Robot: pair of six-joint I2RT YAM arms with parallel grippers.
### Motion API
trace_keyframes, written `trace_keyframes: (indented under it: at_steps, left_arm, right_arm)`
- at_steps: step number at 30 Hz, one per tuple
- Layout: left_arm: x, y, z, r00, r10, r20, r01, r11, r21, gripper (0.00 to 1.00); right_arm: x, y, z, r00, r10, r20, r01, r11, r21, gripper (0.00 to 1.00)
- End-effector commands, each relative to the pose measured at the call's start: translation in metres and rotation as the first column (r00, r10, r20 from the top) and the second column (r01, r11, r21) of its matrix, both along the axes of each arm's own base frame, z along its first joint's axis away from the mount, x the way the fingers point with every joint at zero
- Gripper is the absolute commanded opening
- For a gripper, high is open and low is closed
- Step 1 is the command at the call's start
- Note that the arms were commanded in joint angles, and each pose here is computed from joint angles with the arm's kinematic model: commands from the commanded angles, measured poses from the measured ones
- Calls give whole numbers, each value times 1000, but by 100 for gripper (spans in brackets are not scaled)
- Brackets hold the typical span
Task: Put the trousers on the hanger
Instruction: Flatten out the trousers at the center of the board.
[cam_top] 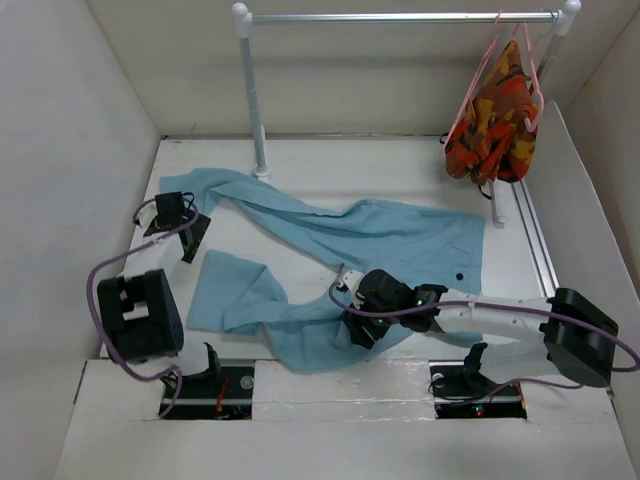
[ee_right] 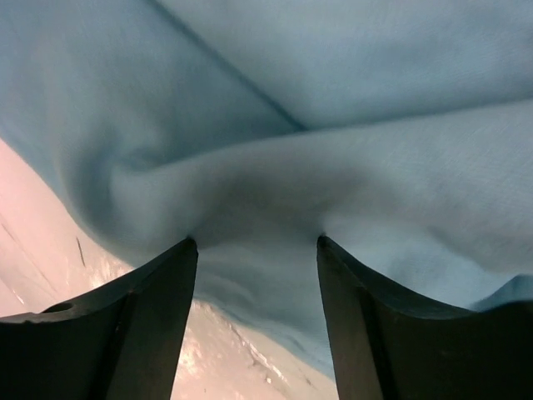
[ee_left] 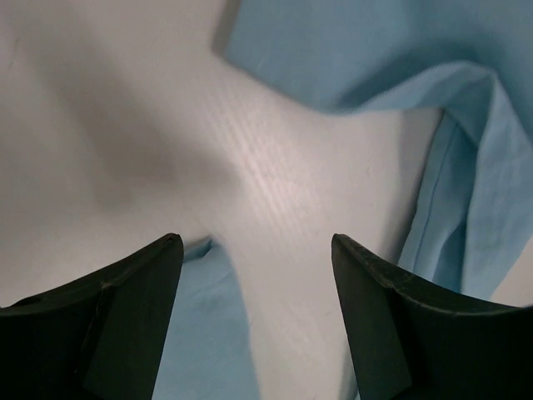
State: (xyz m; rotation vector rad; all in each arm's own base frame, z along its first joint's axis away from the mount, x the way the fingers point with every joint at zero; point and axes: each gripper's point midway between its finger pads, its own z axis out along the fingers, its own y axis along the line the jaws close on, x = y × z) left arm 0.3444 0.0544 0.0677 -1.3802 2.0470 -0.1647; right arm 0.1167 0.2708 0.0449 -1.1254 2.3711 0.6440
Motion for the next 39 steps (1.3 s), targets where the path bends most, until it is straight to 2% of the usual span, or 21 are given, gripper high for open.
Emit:
trace_keyframes:
  at_steps: [1,3,4,6,7,8,11,17,21,28,33,37,39]
  left_arm:
    - [52,21,26,991,85,102,-88,996,27,68]
    - [63,29,8,995,92,39,-94,994,58,68]
    - [80,37,20,993,99,60,-104,991,83,68]
    - [83,43,-4,995,86,-49,-80,990,118,67]
    - [95,48,3,996,83,-40,-77,988,135,66]
    - [89,48,-14,990,85,-109,-70,988,137,66]
    - [87,54,-27,983,105,-150,-84,987,140,66]
    - [74,50,-51,957,188,-222,-182,982,46,59]
    - [66,42,-54,951,207,-229,-218,976,-21,59]
    - [66,51,-28,954,243,-174,-244,970,18,61]
    - [58,45,-42,937,260,-231,-270,963,-12,57]
    - [75,48,-47,940,269,-211,-280,960,-20,55]
    - [79,49,-60,933,268,-241,-279,960,-16,54]
  right_arm:
    - [-10,-8,4,1000,6,8,-6,1000,0,66]
    - [-16,-14,3,1000,4,-2,-4,1000,-5,66]
    - [-18,-19,6,1000,-1,-2,1,1000,-5,66]
    - [-20,-25,7,1000,-13,-1,13,1000,-5,66]
    - [-21,-28,9,1000,-17,0,17,1000,-4,66]
    - [-19,-29,14,999,-26,20,26,1000,13,66]
    - [-13,-28,18,998,-44,51,42,999,29,66]
    - [-6,-16,20,998,-32,53,32,999,11,66]
    - [-1,-9,21,998,-23,65,23,1000,11,66]
    - [5,-1,21,996,-3,86,3,1000,5,66]
    - [8,3,22,995,25,99,-24,1000,-9,66]
    - [13,3,25,993,28,114,-25,999,-20,66]
    - [15,1,28,992,27,127,-24,999,-31,66]
